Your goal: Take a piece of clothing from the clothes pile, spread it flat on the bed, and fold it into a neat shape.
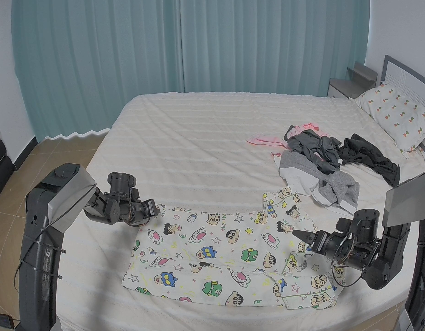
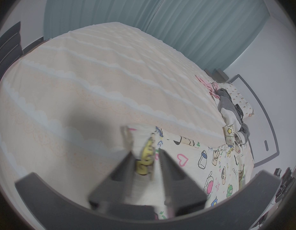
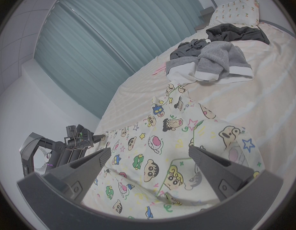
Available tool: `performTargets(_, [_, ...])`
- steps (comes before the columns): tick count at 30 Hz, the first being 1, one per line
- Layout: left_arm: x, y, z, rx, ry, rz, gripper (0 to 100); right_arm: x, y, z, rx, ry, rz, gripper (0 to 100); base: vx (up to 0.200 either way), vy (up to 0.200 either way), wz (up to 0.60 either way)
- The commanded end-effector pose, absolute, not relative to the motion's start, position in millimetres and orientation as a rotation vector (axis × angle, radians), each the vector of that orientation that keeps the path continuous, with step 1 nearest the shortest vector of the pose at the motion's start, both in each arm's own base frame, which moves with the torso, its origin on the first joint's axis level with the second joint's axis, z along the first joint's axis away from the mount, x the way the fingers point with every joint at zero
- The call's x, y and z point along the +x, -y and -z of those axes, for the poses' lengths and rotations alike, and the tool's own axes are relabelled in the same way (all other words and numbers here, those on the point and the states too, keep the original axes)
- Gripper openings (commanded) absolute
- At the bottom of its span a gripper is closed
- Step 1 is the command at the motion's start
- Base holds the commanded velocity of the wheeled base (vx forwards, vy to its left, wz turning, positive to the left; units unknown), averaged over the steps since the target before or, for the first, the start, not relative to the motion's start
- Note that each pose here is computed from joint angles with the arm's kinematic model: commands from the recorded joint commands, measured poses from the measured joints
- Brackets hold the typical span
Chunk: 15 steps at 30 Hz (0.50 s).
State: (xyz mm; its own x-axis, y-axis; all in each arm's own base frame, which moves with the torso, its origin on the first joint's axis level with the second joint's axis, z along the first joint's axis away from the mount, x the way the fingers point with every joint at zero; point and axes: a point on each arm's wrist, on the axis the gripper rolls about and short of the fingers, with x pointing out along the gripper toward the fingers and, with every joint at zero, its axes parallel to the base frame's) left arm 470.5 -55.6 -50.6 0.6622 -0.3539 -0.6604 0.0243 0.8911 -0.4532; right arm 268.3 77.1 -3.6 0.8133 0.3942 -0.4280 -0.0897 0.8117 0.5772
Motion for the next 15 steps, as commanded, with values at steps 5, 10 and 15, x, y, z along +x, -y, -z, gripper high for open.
performTargets(5, [469.9,56.3,42.2,-0.439,-0.808,0.222,0,323.1,-58.4,13.6,0.541,-0.486,-0.167,100,0.0,0.0,0.0])
performTargets(10, [471.1,55.7,28.0,-0.472,-0.774,0.18,0,362.6,-49.1,17.9,0.532,-0.536,-0.102,100,0.0,0.0,0.0])
performTargets(15, [471.7,54.3,17.4,-0.477,-0.746,0.146,0,398.9,-47.9,34.2,0.529,-0.574,-0.064,100,0.0,0.0,0.0])
